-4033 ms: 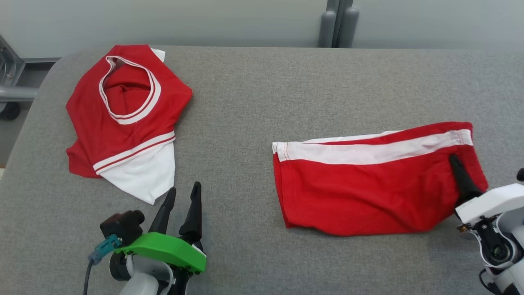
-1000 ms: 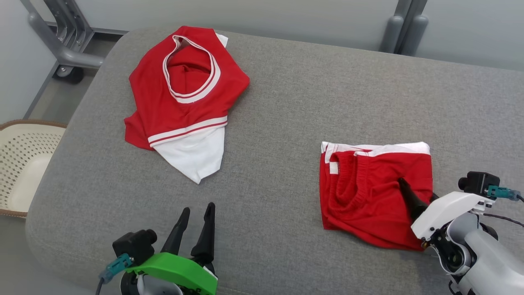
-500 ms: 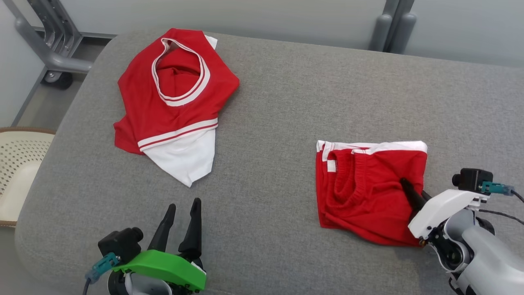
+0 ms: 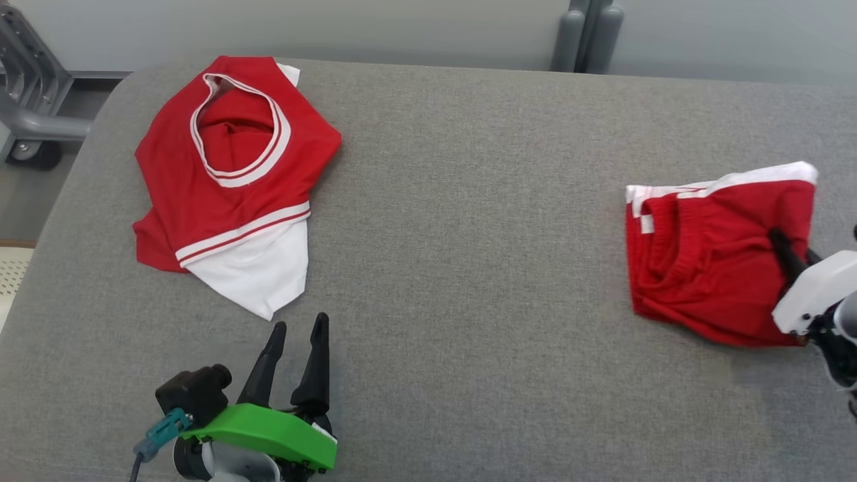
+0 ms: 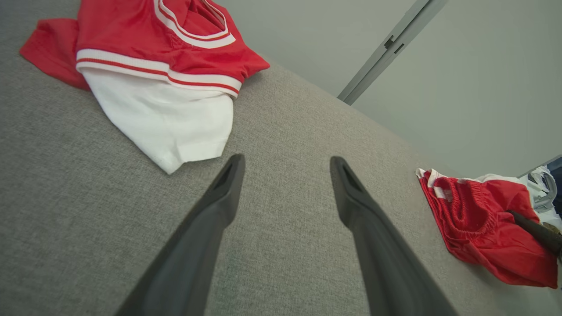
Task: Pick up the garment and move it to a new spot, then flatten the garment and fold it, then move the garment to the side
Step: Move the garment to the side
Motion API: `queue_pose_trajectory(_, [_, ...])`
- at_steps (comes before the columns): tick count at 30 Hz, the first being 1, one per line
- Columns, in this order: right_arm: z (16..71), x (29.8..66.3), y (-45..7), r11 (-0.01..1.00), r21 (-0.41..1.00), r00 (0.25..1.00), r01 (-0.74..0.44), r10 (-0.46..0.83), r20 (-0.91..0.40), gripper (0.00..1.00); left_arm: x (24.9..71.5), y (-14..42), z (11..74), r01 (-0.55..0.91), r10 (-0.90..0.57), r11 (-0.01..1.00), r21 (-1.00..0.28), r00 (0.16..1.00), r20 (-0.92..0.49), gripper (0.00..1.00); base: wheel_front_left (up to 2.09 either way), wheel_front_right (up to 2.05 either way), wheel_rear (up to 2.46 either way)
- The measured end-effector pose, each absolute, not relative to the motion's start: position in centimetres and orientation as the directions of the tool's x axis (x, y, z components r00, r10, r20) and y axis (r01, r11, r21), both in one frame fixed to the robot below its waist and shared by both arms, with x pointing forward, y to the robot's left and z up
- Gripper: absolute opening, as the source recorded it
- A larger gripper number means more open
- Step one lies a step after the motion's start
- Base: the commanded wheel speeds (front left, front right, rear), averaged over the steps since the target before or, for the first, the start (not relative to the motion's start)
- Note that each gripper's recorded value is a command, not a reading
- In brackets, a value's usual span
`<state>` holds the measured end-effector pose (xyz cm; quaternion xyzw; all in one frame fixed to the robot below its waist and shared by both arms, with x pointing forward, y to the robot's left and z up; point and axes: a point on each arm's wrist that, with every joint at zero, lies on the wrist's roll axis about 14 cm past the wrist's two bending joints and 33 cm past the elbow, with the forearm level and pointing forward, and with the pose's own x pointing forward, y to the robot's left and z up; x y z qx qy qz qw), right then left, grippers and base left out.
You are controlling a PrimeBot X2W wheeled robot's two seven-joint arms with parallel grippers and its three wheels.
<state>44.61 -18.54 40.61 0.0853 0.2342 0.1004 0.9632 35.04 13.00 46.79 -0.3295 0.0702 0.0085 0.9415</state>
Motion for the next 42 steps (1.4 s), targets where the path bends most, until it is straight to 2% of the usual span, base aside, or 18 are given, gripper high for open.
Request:
queue_pose_trajectory(7, [41.7, 46.0, -24.6, 0.993, 0.090, 0.885, -0.074, 0.106, -0.453, 0.00, 35.7, 12.0, 46.6, -0.026, -0.077, 0.796, -0.605, 0.987, -0.144, 1.00, 0.00, 0.00, 0.00])
queue_pose_trajectory(17, [42.5, 48.5, -28.9, 0.998, -0.047, 0.877, -0.029, 0.003, -0.480, 0.00, 37.3, 11.0, 46.2, 0.023, -0.140, 0.819, -0.574, 0.977, -0.160, 1.00, 0.00, 0.00, 0.00])
queue_pose_trajectory(29, [40.6, 49.9, -32.2, 0.977, -0.213, 0.829, -0.007, -0.114, -0.548, 0.00, 38.4, 11.0, 44.9, 0.017, -0.158, 0.834, -0.551, 0.965, -0.209, 1.00, 0.00, 0.00, 0.00])
queue_pose_trajectory(30, [40.3, 49.8, -32.4, 0.975, -0.221, 0.823, -0.008, -0.119, -0.555, 0.04, 38.4, 11.0, 44.8, 0.015, -0.158, 0.835, -0.550, 0.964, -0.213, 1.00, 0.00, 0.00, 0.00])
queue_pose_trajectory(32, [39.8, 49.7, -32.8, 0.969, -0.249, 0.814, -0.004, -0.141, -0.563, 0.38, 38.6, 11.1, 44.8, 0.014, -0.155, 0.836, -0.548, 0.965, -0.212, 1.00, 0.00, 0.00, 0.00])
queue_pose_trajectory(33, [39.6, 49.8, -33.0, 0.965, -0.262, 0.811, -0.007, -0.148, -0.566, 0.48, 38.7, 11.2, 44.7, 0.011, -0.153, 0.836, -0.548, 0.965, -0.214, 1.00, 0.00, 0.00, 0.00])
queue_pose_trajectory(34, [39.6, 49.8, -33.2, 0.963, -0.271, 0.811, -0.006, -0.153, -0.565, 0.82, 38.7, 11.4, 44.6, 0.007, -0.149, 0.837, -0.547, 0.965, -0.216, 1.00, 0.00, 0.00, 0.00])
queue_pose_trajectory(35, [39.6, 50.0, -33.4, 0.960, -0.279, 0.813, -0.001, -0.162, -0.559, 1.00, 38.8, 11.5, 44.5, 0.001, -0.144, 0.838, -0.546, 0.965, -0.219, 1.00, 0.00, 0.00, 0.00])
queue_pose_trajectory(42, [38.7, 49.2, -33.9, 0.962, -0.269, 0.801, 0.038, -0.190, -0.567, 1.00, 39.2, 11.2, 44.1, 0.008, -0.156, 0.837, -0.546, 0.962, -0.226, 1.00, 0.00, 0.00, 0.00])
